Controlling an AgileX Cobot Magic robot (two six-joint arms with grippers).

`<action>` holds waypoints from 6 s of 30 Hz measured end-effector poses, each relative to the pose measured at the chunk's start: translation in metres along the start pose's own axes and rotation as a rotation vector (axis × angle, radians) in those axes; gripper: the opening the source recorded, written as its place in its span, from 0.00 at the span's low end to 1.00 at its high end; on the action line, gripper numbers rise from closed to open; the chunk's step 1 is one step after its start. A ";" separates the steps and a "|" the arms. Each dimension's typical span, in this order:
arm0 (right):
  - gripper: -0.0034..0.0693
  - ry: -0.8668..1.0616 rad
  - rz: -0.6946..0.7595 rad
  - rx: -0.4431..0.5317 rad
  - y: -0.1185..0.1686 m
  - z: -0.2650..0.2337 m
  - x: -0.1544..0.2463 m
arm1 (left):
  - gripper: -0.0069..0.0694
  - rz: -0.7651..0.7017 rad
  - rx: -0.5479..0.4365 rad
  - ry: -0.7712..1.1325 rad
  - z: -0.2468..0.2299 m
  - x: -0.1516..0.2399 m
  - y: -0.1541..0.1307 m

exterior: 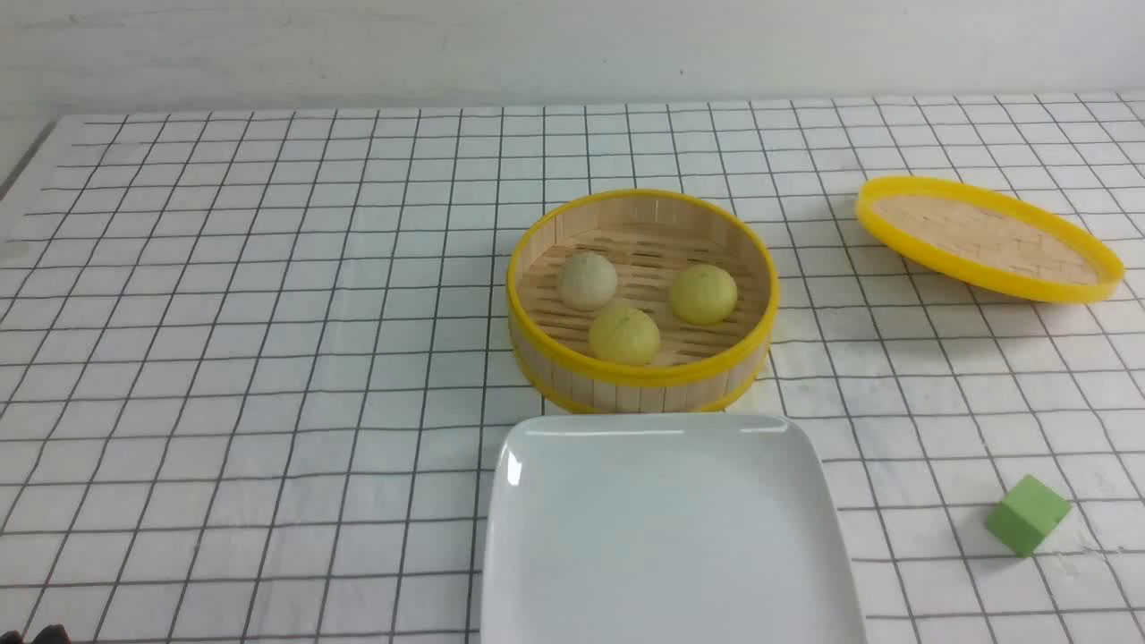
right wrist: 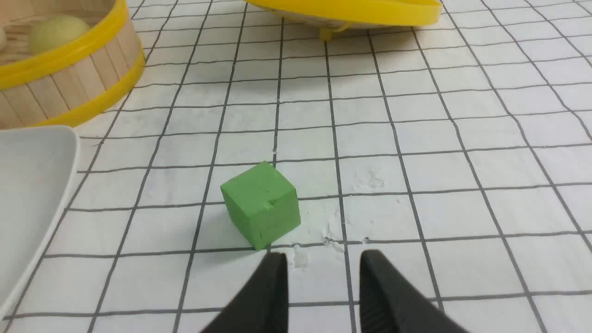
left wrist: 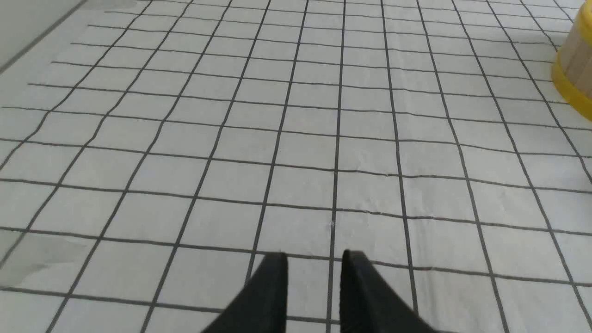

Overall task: Put the steamed buns into the plate on the white-black tablecloth.
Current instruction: 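Reach toward a bun in the bamboo steamer with the right gripper, then move the steamed bun from the bamboo steamer onto the white plate with the right gripper, then reach into the bamboo steamer and grasp a bun with the left gripper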

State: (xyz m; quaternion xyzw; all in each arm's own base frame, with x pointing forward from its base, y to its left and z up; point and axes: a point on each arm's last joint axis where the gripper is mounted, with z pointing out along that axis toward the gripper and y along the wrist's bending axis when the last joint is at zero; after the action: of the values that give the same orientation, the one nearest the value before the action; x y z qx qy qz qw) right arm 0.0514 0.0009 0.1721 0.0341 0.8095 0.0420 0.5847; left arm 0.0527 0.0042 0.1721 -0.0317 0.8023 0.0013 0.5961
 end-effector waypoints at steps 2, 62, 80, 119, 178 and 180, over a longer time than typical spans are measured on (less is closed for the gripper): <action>0.38 0.000 0.000 0.000 0.000 0.000 0.000 | 0.35 0.000 0.000 0.000 0.000 0.000 0.000; 0.21 -0.269 0.681 -0.300 0.022 -0.034 -0.081 | 0.35 -0.904 0.355 -0.216 -0.034 -0.076 -0.020; 0.18 0.850 0.050 -0.274 0.077 0.112 -0.153 | 0.09 -0.340 0.294 0.802 0.073 -0.106 -0.049; 0.06 0.726 -0.328 -0.375 0.208 0.203 -0.209 | 0.35 -0.354 0.302 0.768 0.079 -0.108 -0.050; 0.05 0.746 -0.278 -0.353 0.106 0.043 -0.117 | 0.58 0.176 0.412 0.872 0.320 -0.137 -0.290; 0.05 0.741 -0.276 -0.354 0.106 0.044 -0.118 | 0.52 0.164 0.413 0.892 0.323 -0.129 -0.292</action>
State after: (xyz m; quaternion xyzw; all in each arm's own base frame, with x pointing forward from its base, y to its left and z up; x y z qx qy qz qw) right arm 0.1304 0.0952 0.2811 -0.1928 0.9420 0.1112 0.2514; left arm 0.4138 -0.2680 0.2129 0.1529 0.9624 -0.1244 0.1867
